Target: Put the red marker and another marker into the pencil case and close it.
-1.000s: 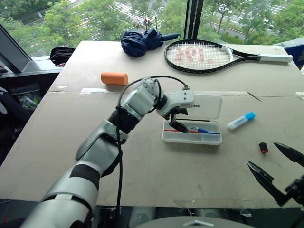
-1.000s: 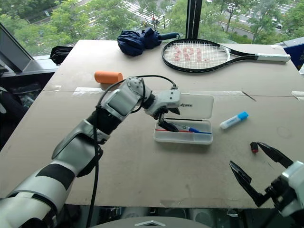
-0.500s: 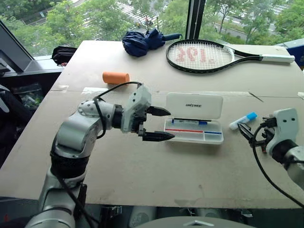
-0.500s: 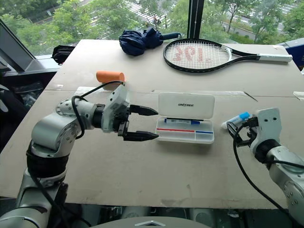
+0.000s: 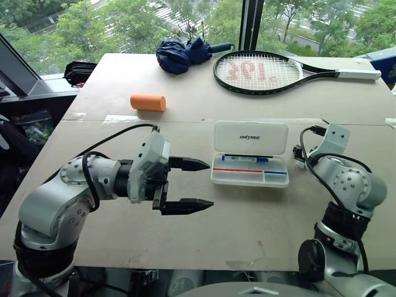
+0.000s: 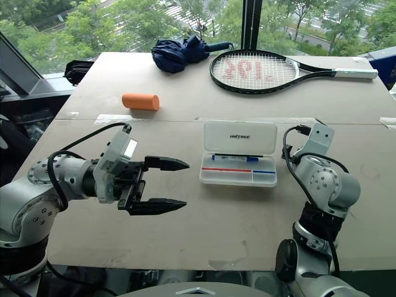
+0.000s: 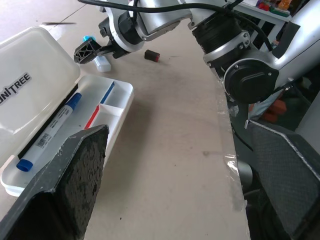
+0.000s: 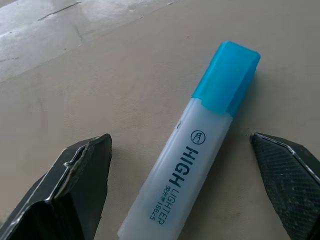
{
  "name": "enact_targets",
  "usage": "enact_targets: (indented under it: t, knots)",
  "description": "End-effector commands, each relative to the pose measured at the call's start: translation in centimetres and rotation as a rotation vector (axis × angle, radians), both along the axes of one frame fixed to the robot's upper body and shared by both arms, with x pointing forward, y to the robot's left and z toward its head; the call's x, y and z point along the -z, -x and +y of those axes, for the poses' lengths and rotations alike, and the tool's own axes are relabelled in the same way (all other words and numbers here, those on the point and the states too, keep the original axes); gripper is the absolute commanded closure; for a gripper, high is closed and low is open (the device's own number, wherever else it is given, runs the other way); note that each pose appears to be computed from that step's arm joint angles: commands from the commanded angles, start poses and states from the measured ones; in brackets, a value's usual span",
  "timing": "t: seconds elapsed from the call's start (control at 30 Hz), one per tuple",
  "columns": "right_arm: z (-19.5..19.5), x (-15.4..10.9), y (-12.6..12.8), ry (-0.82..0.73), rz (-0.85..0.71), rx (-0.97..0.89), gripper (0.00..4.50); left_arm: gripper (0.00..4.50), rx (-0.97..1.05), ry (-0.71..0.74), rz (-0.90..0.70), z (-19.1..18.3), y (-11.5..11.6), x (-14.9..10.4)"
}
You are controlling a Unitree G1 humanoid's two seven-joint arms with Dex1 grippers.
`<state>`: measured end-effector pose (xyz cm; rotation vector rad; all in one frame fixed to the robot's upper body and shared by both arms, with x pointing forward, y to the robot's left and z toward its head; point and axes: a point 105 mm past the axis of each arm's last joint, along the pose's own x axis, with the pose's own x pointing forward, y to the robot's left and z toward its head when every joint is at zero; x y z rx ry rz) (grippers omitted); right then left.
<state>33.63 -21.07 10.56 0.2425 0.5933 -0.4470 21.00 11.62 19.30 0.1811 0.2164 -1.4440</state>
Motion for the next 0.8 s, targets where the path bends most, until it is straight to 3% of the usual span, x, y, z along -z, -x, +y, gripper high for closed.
enact_targets:
  t: [0.03, 0.2, 0.23, 0.33, 0.43, 0.53, 0.63, 0.7, 0.8]
  knots:
    - [-0.1, 1.7, 1.1, 0.005, 0.079, 0.035, 1.33, 0.0, 0.005, 0.005, -0.054, -0.1, 0.5, -0.7]
    - [-1.0, 1.5, 1.6, 0.032, 0.077, 0.024, 3.67, 0.0, -0.011, 0.028, -0.05, 0.1, 0.6, -0.5]
    - [-1.4, 1.3, 1.7, 0.042, 0.076, 0.017, 3.84, 0.0, -0.014, 0.033, -0.048, 0.1, 0.6, -0.5]
    - [-2.7, 0.5, 2.1, 0.097, 0.066, -0.025, 3.84, 0.0, -0.021, 0.039, -0.048, 0.2, 0.6, -0.3]
    - [-3.6, -1.4, 2.6, 0.16, 0.025, -0.188, 3.84, 0.0, -0.057, 0.111, -0.096, 0.1, 0.2, -0.7]
    - [-2.4, -4.5, 3.3, 0.277, -0.054, -0.558, 3.84, 0.0, -0.033, 0.11, -0.089, 0.3, 0.8, -0.4]
    - [2.2, -8.0, 5.7, 0.393, -0.19, -1.144, 3.84, 0.0, 0.008, 0.114, -0.039, 1.5, 1.7, -0.3]
    - [4.1, -8.0, 7.4, 0.463, -0.172, -1.429, 3.84, 0.0, 0.012, 0.103, -0.015, 2.3, 2.0, 0.0]
    - [6.0, -7.6, 7.3, 0.523, -0.178, -1.669, 3.84, 0.0, 0.017, 0.067, 0.022, 3.4, 2.8, 0.9]
